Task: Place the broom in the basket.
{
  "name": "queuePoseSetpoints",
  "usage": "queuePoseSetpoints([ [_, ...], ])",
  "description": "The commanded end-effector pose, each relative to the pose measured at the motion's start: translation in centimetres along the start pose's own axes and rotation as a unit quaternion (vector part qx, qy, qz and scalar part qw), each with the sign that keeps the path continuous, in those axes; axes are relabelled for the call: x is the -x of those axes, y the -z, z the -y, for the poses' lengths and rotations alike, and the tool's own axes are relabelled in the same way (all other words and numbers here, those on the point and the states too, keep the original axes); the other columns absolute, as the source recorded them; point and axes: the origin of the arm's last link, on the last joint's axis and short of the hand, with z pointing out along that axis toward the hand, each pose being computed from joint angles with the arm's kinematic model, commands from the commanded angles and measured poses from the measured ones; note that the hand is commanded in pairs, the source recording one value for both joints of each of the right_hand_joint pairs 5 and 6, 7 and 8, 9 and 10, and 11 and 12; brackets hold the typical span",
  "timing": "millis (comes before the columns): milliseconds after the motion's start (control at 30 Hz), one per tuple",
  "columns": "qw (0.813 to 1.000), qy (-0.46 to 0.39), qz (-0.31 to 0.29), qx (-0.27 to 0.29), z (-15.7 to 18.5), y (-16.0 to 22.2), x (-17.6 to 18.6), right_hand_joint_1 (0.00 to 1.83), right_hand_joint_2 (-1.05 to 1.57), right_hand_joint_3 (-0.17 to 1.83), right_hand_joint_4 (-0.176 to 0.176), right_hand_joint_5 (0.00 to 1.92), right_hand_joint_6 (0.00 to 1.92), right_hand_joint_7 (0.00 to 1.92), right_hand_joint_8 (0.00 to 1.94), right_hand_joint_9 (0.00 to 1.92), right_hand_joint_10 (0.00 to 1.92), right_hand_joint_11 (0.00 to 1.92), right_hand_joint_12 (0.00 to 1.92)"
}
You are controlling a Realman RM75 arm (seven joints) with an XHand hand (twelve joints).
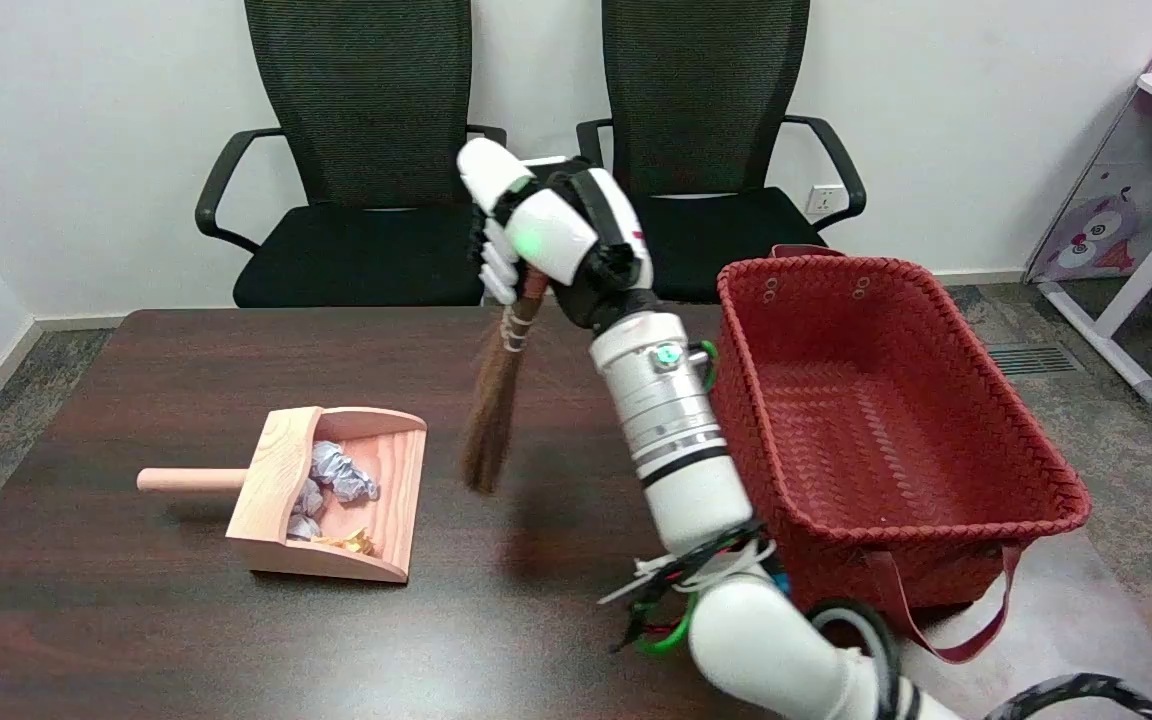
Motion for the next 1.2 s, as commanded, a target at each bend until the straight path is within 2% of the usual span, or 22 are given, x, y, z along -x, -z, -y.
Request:
queuePoseSetpoints([
  [33,0.998,0.005,0.014,0.055,1.8,0.7,-6.8,0.96,1.57,0.63,-0.002,1.92,1.92,1.92,1.92,1.92,1.92,1.92,1.92],
  [200,0.998,0.007,0.006,0.069,2.0,0.7,-9.0,0.97,1.57,0.61,-0.002,1.92,1.92,1.92,1.92,1.92,1.92,1.92,1.92],
  [400,0.995,-0.006,0.004,0.097,1.9,0.7,-11.8,0.97,1.57,0.49,0.0,1.92,1.92,1.92,1.92,1.92,1.92,1.92,1.92],
  [567,0.995,-0.003,0.011,0.104,2.6,0.6,-13.4,0.97,1.57,0.51,0.0,1.92,1.92,1.92,1.92,1.92,1.92,1.92,1.92],
  [933,0.995,0.007,0.007,0.099,3.8,0.0,-15.8,0.97,1.57,0.53,0.002,1.92,1.92,1.92,1.92,1.92,1.92,1.92,1.92],
  [1200,0.994,0.003,0.007,0.105,3.5,0.1,-15.9,0.97,1.57,0.52,0.0,1.92,1.92,1.92,1.92,1.92,1.92,1.92,1.92],
])
